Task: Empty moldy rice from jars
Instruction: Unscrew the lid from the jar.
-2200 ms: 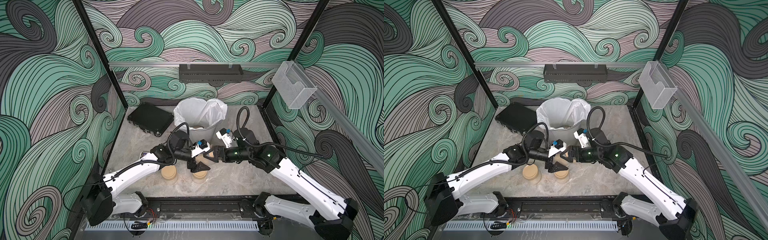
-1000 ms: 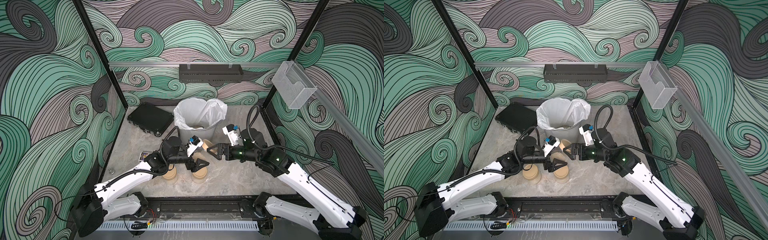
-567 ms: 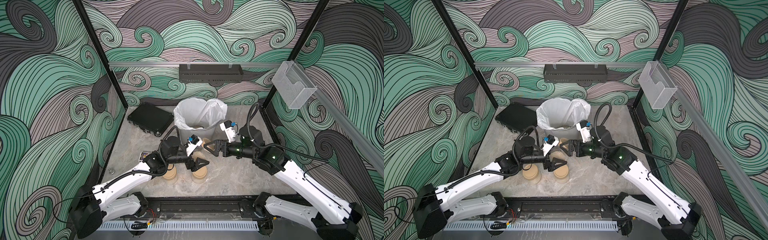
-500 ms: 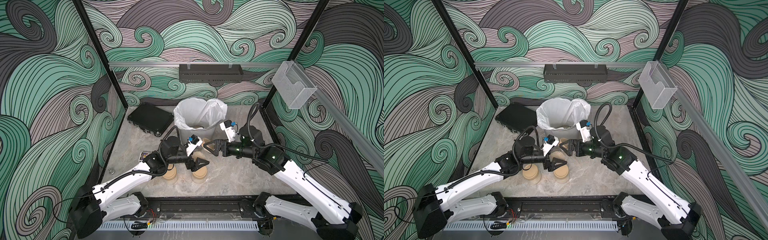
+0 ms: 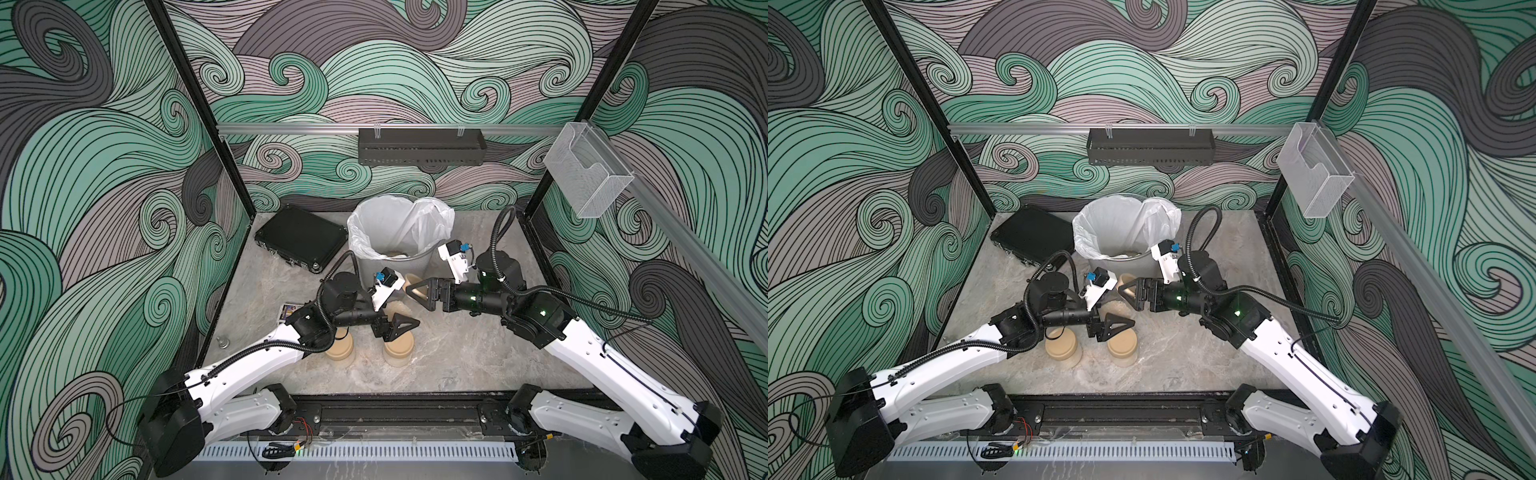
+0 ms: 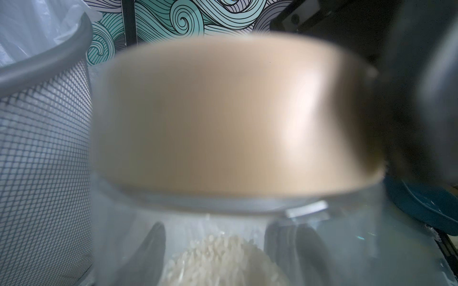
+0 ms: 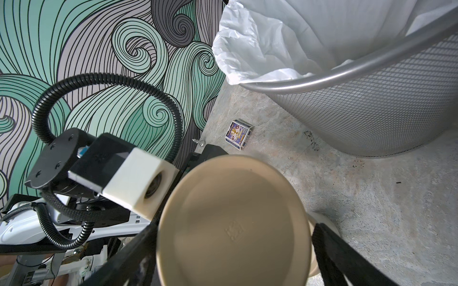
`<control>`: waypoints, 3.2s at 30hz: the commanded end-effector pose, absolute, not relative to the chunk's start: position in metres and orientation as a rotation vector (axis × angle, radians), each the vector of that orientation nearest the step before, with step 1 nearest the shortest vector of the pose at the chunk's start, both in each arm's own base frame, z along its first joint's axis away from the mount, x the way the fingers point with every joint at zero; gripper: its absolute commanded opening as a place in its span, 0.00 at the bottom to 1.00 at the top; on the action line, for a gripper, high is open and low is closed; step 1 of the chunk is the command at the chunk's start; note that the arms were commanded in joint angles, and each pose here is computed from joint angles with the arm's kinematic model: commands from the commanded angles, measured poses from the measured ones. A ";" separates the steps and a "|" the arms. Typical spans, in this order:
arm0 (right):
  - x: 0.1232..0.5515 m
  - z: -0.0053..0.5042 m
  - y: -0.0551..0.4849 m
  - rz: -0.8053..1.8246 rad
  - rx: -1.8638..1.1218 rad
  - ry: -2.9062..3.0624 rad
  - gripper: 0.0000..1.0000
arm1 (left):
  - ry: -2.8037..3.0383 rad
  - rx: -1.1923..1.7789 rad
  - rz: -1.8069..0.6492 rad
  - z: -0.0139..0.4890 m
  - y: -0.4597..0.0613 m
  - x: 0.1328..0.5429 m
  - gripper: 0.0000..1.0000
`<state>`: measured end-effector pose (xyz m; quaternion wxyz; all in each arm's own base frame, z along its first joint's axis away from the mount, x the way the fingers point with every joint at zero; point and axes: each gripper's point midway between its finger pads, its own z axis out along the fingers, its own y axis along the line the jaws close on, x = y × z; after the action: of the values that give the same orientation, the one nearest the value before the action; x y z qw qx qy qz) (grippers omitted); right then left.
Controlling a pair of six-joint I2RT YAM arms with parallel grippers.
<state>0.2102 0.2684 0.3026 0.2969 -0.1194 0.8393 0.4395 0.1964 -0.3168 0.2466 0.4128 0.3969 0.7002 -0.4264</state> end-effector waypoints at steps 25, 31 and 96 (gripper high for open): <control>0.196 0.321 0.281 1.280 -0.518 2.052 0.69 | 1.547 1.276 -1.467 0.316 -0.330 0.131 0.26; 0.187 0.330 0.283 1.301 -0.606 1.987 0.69 | 1.510 1.318 -1.572 0.330 -0.332 0.120 0.26; 0.165 0.334 0.256 1.262 -0.768 1.846 0.99 | 1.506 1.304 -1.355 0.327 -0.314 0.124 0.27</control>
<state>0.1586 0.2629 0.3394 0.3722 -0.3193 0.7064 0.5104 0.1323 -0.3174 0.2870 0.2903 0.4740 0.6458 -0.5234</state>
